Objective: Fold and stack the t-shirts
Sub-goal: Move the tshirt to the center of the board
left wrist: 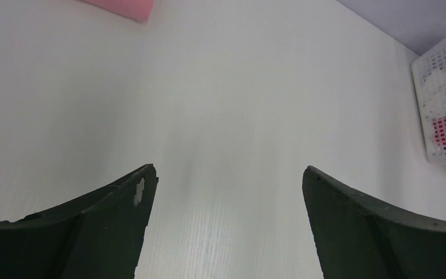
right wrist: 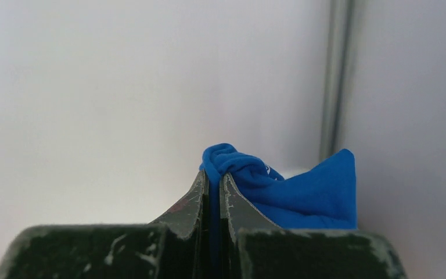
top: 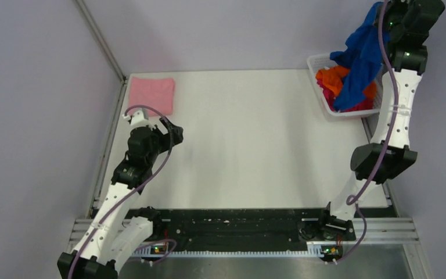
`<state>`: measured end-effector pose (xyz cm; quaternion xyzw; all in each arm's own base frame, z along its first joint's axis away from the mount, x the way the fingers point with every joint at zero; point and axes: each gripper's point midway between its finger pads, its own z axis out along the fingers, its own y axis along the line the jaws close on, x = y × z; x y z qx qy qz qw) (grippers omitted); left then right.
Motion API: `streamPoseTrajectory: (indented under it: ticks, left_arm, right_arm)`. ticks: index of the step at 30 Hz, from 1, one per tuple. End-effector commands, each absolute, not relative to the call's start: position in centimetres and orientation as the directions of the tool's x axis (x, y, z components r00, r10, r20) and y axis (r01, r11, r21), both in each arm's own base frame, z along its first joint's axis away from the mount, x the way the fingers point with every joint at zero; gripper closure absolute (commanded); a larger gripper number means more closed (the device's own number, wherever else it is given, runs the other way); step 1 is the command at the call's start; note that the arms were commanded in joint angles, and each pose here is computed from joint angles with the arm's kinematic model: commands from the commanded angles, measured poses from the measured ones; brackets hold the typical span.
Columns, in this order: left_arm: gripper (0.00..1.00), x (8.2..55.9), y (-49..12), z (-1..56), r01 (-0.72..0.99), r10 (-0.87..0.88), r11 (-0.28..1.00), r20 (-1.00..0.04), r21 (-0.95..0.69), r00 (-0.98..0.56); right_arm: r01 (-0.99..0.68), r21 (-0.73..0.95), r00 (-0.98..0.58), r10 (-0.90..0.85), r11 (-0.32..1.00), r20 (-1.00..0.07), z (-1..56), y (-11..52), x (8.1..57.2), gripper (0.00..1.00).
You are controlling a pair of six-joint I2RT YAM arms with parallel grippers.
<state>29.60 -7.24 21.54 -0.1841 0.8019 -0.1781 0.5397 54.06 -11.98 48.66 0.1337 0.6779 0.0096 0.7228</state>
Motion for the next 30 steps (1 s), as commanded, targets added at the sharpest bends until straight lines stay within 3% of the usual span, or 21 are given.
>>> streamPoseTrajectory:
  ticks: [1, 11, 18, 22, 25, 27, 30]
  left_arm:
    - [0.01, 28.9, -6.9, 22.9, -0.104, -0.500, 0.863, -0.804, -0.495, -0.323]
    - [0.01, 27.1, -6.2, 23.1, -0.104, -0.509, 0.859, -0.809, -0.502, -0.296]
    - [0.01, 25.4, -5.6, 24.3, -0.105, -0.537, 0.842, -0.802, -0.529, -0.263]
    - [0.01, 24.5, -4.8, 24.9, -0.124, -0.562, 0.827, -0.798, -0.548, -0.219]
    - [0.01, 24.1, -4.6, 24.5, -0.145, -0.572, 0.820, -0.787, -0.553, -0.231]
    - [0.01, 23.8, -4.5, 23.2, -0.188, -0.581, 0.814, -0.770, -0.549, -0.264]
    - [0.01, 23.6, -4.7, 20.5, -0.237, -0.590, 0.808, -0.738, -0.540, -0.327]
  right_arm:
    - [-0.175, 0.199, 0.200, 0.233, 0.964, -0.952, 56.6, -4.1, 49.4, 1.00]
    - [-0.674, 0.106, 0.256, 0.366, 0.731, -0.895, 65.6, 14.0, 38.0, 1.00]
    - [-0.886, 0.098, 0.111, 0.413, 0.453, -0.904, 64.9, 21.4, 33.3, 1.00]
    - [-0.886, 0.154, -0.026, 0.284, 0.437, -0.958, 56.6, 22.5, 34.8, 1.00]
    - [-0.809, 0.155, -0.082, 0.152, 0.567, -0.985, 47.2, 21.1, 36.3, 1.00]
    - [-0.690, 0.188, -0.161, 0.105, 0.699, -0.981, 39.8, 18.9, 37.6, 1.00]
    - [-0.356, 0.266, -0.365, 0.129, 0.896, -0.922, 27.1, 14.0, 39.0, 0.90]
